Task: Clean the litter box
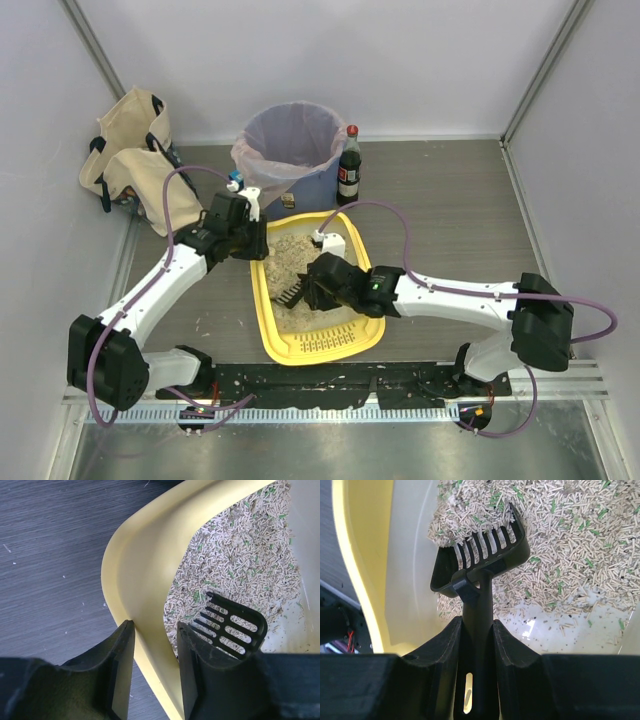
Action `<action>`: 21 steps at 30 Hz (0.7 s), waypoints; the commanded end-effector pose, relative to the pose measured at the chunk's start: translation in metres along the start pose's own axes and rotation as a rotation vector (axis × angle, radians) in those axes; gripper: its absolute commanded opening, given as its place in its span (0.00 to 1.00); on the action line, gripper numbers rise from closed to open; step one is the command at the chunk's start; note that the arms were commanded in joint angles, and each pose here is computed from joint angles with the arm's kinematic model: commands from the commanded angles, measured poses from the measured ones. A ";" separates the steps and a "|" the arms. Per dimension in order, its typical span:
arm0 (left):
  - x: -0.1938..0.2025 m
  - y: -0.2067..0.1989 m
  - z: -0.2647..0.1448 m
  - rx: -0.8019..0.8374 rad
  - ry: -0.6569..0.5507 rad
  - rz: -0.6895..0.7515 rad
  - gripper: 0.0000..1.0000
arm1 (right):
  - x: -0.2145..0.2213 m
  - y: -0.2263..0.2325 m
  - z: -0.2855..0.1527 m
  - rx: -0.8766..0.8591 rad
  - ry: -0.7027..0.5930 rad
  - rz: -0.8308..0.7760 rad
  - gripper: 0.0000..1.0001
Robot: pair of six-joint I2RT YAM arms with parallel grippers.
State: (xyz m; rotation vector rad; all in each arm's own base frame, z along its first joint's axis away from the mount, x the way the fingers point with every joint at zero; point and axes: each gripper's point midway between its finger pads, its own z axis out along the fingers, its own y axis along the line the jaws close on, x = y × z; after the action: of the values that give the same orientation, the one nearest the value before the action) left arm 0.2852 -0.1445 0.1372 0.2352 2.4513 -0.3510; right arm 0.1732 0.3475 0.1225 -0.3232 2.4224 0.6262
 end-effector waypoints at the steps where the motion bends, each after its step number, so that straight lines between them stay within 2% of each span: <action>1: -0.017 -0.017 -0.008 0.073 -0.041 -0.001 0.39 | -0.012 -0.008 0.018 0.073 -0.122 0.066 0.01; 6: -0.017 -0.018 -0.007 0.081 -0.039 -0.002 0.38 | -0.013 -0.006 0.033 0.106 -0.197 0.094 0.02; 21: -0.016 -0.019 -0.007 0.085 -0.038 0.000 0.37 | 0.010 -0.018 0.060 0.146 -0.276 0.154 0.01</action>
State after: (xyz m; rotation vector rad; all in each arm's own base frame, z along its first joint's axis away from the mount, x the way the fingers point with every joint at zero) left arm 0.2855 -0.1441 0.1378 0.2242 2.4527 -0.3531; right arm 0.1833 0.3723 0.0741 -0.1077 2.2968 0.5726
